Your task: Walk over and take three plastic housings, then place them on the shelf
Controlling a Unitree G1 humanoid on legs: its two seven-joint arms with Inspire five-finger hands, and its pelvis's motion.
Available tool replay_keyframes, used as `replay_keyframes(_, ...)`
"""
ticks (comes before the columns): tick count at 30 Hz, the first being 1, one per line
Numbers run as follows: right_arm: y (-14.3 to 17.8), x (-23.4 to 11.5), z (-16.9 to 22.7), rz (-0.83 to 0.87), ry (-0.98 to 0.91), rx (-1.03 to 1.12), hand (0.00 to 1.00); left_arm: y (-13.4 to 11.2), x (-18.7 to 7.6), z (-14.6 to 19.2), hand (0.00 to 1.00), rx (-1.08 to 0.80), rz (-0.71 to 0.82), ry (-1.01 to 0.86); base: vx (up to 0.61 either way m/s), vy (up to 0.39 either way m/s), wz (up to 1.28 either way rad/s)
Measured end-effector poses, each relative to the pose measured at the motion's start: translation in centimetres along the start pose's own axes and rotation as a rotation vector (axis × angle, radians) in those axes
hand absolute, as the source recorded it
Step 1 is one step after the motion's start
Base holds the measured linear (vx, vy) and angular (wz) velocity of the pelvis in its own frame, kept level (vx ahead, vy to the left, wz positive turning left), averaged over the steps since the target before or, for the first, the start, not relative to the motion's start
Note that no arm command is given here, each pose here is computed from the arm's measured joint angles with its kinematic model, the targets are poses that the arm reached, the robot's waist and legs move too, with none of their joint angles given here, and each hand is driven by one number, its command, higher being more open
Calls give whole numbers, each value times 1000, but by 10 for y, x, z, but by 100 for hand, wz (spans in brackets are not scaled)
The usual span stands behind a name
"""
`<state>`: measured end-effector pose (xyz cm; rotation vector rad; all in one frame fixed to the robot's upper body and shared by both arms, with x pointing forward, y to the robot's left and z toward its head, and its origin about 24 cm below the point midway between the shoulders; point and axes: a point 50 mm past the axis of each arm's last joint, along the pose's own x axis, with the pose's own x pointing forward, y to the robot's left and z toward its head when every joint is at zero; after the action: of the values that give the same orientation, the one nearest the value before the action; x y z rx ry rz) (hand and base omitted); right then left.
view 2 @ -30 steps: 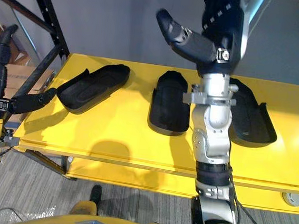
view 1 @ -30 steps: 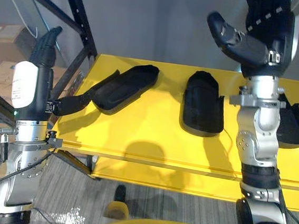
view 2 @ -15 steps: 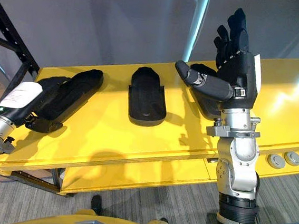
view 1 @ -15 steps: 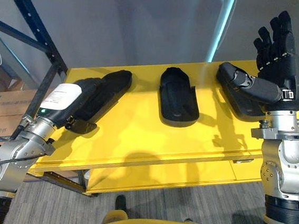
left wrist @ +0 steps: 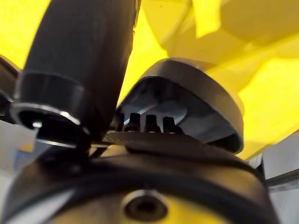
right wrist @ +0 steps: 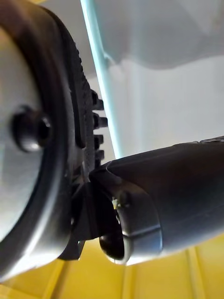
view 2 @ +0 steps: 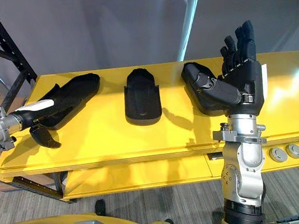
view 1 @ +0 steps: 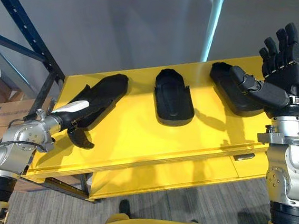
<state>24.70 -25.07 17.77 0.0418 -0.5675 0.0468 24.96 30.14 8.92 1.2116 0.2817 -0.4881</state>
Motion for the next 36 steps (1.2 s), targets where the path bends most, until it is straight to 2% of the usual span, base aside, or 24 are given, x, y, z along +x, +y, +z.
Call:
replay_keyframes(7,-2,-7,-6,-24,24,52,100,2,2,-14,100,-57,0,57,-8,-2,-3)
replay_keyframes(8,-2,-9,-7,-30,28,58,100,2,2,-15,0,-65,3,58,-11,-3,-7)
replay_keyframes(12,-2,-17,-15,-54,70,89,100,0,2,-21,0,-105,22,61,-17,0,-7)
replay_keyframes(16,-1,-21,-18,-66,77,127,100,-1,4,-22,0,-136,117,58,-44,2,-5)
replay_keyframes(18,-1,-22,-20,-76,75,142,100,1,7,-20,0,-208,182,37,-36,1,-4)
replay_keyframes(21,0,-22,-20,-72,76,144,100,-7,10,-23,0,-263,162,49,0,0,0)
replay_keyframes(26,5,-24,-25,-84,73,189,100,-20,21,-11,0,-412,259,-16,0,0,0)
replay_keyframes(36,13,-25,-27,-82,73,214,100,-34,31,9,0,-493,400,39,0,0,0)
